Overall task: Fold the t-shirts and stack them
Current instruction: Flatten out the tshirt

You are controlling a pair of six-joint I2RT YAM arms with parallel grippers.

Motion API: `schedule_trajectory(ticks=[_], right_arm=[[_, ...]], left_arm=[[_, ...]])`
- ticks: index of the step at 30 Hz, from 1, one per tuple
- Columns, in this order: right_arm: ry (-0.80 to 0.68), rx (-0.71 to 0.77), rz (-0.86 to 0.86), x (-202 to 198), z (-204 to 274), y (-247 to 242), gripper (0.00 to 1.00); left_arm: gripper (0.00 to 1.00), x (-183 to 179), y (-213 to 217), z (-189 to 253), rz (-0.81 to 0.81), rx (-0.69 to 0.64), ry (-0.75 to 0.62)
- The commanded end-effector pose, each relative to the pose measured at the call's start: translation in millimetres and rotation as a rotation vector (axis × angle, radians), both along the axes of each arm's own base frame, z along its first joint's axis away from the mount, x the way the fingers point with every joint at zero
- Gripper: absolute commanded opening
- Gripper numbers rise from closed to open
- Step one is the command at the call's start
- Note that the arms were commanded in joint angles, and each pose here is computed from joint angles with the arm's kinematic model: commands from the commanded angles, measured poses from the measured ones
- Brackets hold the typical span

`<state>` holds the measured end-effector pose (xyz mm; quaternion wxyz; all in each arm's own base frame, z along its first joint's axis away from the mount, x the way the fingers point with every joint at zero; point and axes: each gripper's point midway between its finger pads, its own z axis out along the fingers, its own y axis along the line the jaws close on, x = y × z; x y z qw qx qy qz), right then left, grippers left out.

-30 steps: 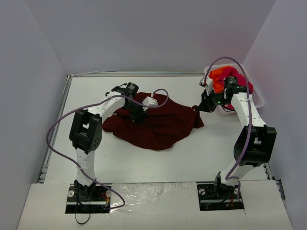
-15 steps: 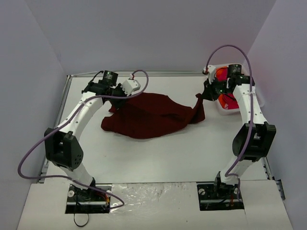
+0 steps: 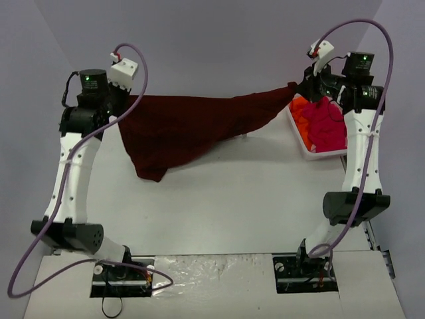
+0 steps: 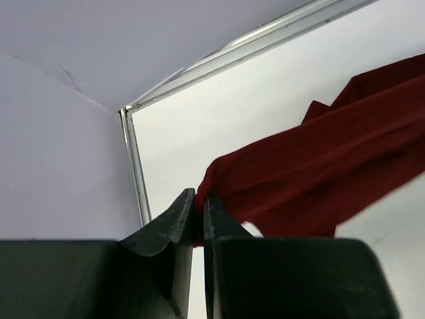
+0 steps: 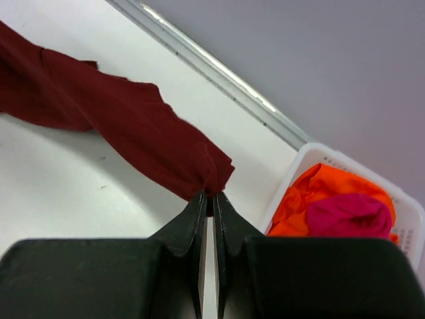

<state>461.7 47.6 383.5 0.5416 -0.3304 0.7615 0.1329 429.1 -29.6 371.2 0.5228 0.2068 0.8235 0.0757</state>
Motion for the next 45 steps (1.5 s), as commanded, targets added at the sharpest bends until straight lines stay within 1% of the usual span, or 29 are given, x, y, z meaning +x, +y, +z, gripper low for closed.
schedule_trajectory(ticks=[1, 2, 3, 4, 5, 6, 7, 9, 11, 13, 14, 16, 18, 19, 21, 22, 24, 25, 26, 29, 30, 31, 33, 34, 38, 41, 42, 44, 45], right_arm=[[0.066, 0.079, -0.065, -42, 7, 0, 0.0], [0.041, 0.078, -0.085, -63, 18, 1, 0.0], [0.06, 0.08, -0.101, -74, 12, 0, 0.0], [0.119, 0.081, -0.123, -86, -10, -1, 0.0], [0.068, 0.075, -0.131, -112, 5, 0, 0.0], [0.061, 0.072, -0.135, -125, 5, 1, 0.0], [0.002, 0.07, -0.149, -150, 20, 3, 0.0], [-0.029, 0.08, -0.167, -169, 29, 3, 0.0], [-0.119, 0.098, -0.192, -190, 61, 4, 0.0], [-0.16, 0.115, -0.198, -193, 81, 5, 0.0], [-0.203, 0.133, -0.202, -196, 102, 6, 0.0], [-0.198, 0.143, -0.213, -180, 109, 3, 0.0], [-0.216, 0.144, -0.234, -163, 115, -2, 0.0], [-0.176, 0.142, -0.248, -139, 103, -6, 0.0], [-0.161, 0.135, -0.273, -108, 91, -14, 0.0], [-0.113, 0.134, -0.281, -76, 71, -18, 0.0], [-0.066, 0.124, -0.304, -44, 47, -26, 0.0], [-0.007, 0.121, -0.312, -13, 20, -30, 0.0], [0.007, 0.116, -0.315, 4, 9, -33, 0.0], [0.065, 0.122, -0.328, 57, -26, -40, 0.0], [0.064, 0.141, -0.328, 80, -30, -40, 0.0], [0.05, 0.149, -0.331, 88, -25, -41, 0.0], [0.046, 0.177, -0.338, 108, -28, -41, 0.0], [-0.022, 0.189, -0.324, 109, -1, -38, 0.0], [-0.121, 0.192, -0.316, 108, 36, -27, 0.0], [-0.192, 0.189, -0.301, 83, 73, -19, 0.0], [-0.261, 0.194, -0.292, 63, 104, -16, 0.0], [-0.317, 0.196, -0.287, 33, 131, -14, 0.0], [-0.335, 0.196, -0.285, 24, 139, -14, 0.0]], left_arm=[[0.02, -61, 6, 26, 0.054, -0.073, -0.014], [0.02, -81, 5, 32, 0.061, -0.111, -0.031], [0.02, -93, 4, 25, 0.057, -0.125, -0.016], [0.02, -103, 1, 19, 0.046, -0.143, -0.003], [0.02, -124, 2, 12, 0.052, -0.167, 0.0], [0.02, -136, 3, 9, 0.058, -0.176, 0.003], [0.02, -146, 4, 7, 0.06, -0.182, -0.001], [0.02, -172, 8, 14, 0.067, -0.197, -0.043], [0.02, -185, 11, 29, 0.066, -0.202, -0.09], [0.02, -189, 10, 37, 0.062, -0.204, -0.09], [0.02, -188, 10, 48, 0.059, -0.206, -0.103], [0.02, -176, 7, 52, 0.049, -0.204, -0.094], [0.03, -162, 9, 66, 0.056, -0.198, -0.125], [0.02, -143, 8, 58, 0.058, -0.18, -0.089], [0.02, -118, 11, 55, 0.077, -0.16, -0.087], [0.02, -95, 9, 38, 0.08, -0.142, -0.035], [0.02, -64, 8, 24, 0.085, -0.127, -0.019], [0.02, -39, 7, -1, 0.086, -0.111, 0.038], [0.02, -21, 7, -5, 0.088, -0.111, 0.026], [0.02, 32, 6, -35, 0.111, -0.102, 0.07], [0.02, 53, 6, -60, 0.122, -0.093, 0.122], [0.02, 64, 5, -46, 0.121, -0.097, 0.092], [0.02, 81, 3, -46, 0.121, -0.106, 0.094], [0.02, 94, 1, -43, 0.119, -0.112, 0.091], [0.02, 103, -9, -15, 0.103, -0.16, 0.042], [0.02, 85, -10, 27, 0.098, -0.205, -0.051], [0.02, 67, -8, 64, 0.094, -0.223, -0.144], [0.02, 50, -8, 77, 0.087, -0.23, -0.173], [0.02, 29, -7, 98, 0.078, -0.231, -0.221]])
